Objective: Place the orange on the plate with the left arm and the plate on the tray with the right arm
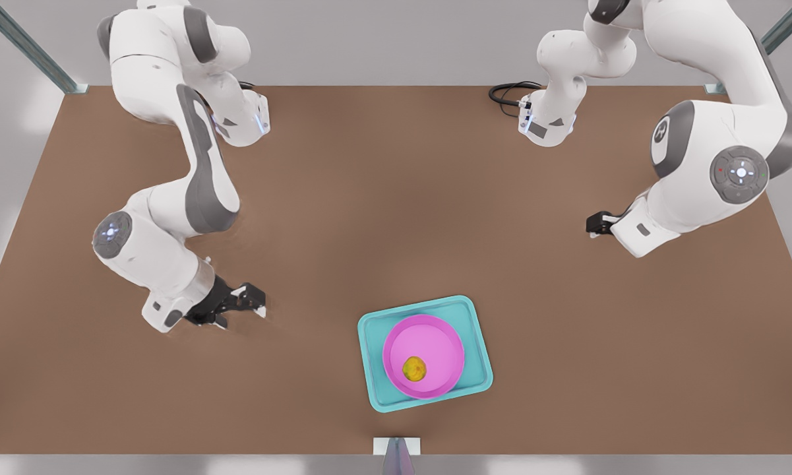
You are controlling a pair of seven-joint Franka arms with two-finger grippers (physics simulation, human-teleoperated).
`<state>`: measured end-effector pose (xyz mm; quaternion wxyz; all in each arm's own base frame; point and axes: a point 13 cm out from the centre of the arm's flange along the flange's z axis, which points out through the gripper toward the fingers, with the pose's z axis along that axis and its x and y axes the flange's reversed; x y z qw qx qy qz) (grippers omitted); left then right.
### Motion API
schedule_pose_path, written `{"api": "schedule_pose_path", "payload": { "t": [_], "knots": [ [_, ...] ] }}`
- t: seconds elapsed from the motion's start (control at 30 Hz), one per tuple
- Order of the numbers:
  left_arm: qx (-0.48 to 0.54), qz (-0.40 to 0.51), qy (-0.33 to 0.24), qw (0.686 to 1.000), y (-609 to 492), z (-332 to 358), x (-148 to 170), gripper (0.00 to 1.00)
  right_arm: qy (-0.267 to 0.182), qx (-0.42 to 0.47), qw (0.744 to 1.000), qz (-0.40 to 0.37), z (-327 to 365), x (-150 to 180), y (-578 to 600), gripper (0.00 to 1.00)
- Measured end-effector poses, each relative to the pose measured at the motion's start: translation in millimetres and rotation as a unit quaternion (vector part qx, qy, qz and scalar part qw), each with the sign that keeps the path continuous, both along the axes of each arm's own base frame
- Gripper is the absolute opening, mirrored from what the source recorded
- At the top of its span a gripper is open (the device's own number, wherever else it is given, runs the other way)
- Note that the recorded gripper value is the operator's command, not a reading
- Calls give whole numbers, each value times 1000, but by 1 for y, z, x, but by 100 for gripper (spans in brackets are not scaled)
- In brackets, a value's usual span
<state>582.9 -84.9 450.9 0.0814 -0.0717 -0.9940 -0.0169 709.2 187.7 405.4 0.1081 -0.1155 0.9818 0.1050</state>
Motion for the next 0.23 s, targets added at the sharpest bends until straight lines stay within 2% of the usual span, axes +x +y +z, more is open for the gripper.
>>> {"api": "schedule_pose_path", "payload": {
  "t": [0.07,0.1,0.23],
  "knots": [
    [-1,-3,-1,1000,-4,0,2,100,5,-64,998,2,79,-45,-68,100],
    [-2,-3,-4,1000,-5,1,5,100,22,-89,996,2,94,-65,-90,100],
    [-1,-2,-4,1000,-4,-2,10,100,114,-152,982,15,86,-116,-125,100]
  ]
}}
